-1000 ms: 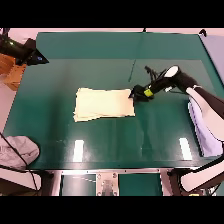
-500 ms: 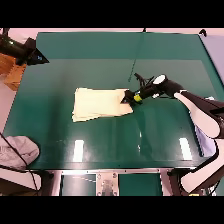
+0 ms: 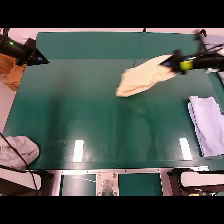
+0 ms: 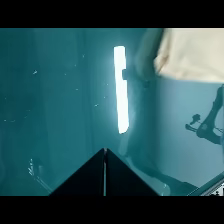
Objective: Fold the shirts.
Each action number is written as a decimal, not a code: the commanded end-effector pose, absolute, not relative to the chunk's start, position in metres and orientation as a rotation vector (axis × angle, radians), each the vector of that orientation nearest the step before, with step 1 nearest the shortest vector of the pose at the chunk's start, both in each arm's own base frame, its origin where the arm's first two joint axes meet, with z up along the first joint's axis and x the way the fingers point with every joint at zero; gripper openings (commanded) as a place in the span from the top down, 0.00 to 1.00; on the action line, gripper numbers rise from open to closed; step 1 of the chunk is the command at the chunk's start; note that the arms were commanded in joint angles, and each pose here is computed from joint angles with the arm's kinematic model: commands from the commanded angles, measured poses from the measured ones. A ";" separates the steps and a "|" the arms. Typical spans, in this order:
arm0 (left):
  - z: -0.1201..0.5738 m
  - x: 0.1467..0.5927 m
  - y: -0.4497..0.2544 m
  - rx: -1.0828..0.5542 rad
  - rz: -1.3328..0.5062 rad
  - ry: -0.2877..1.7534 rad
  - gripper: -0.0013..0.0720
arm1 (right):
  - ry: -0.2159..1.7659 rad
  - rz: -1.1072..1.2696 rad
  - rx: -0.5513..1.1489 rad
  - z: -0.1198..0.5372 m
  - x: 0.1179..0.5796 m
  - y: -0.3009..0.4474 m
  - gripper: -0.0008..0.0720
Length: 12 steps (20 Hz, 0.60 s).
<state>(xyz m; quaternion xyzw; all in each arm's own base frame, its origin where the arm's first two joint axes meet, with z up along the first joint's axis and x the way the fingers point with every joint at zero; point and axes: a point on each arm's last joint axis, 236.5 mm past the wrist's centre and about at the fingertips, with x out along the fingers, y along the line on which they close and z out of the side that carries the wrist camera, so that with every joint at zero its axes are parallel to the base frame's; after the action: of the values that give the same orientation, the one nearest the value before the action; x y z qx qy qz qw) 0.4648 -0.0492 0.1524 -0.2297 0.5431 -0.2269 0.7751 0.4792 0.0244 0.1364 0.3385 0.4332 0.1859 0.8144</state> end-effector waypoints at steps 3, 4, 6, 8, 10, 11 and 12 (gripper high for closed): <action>0.152 0.463 -0.049 -0.496 -0.494 1.184 0.95 | 0.710 0.066 0.818 0.190 0.430 -0.158 0.97; 0.151 0.461 -0.050 -0.495 -0.497 1.192 0.95 | 0.688 0.002 0.840 0.187 0.419 -0.187 0.97; 0.151 0.459 -0.050 -0.494 -0.499 1.199 0.95 | 0.683 -0.111 0.880 0.173 0.391 -0.237 0.97; 0.151 0.459 -0.050 -0.500 -0.496 1.203 0.95 | 0.736 -0.159 0.926 0.157 0.360 -0.258 0.97; 0.151 0.459 -0.050 -0.500 -0.495 1.200 0.95 | 0.770 -0.167 0.958 0.153 0.339 -0.263 0.97; 0.151 0.460 -0.050 -0.501 -0.495 1.199 0.95 | 0.795 -0.161 0.972 0.151 0.329 -0.261 0.97; 0.151 0.459 -0.050 -0.500 -0.495 1.200 0.95 | 0.842 -0.173 1.005 0.146 0.316 -0.258 0.97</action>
<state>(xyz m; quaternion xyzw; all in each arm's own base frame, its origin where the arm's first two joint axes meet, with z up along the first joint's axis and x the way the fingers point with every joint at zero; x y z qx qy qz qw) 0.4598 -0.0501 0.1513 -0.2301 0.5520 -0.2284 0.7682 0.3551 -0.2522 0.1576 0.4410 0.3549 -0.0660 0.8217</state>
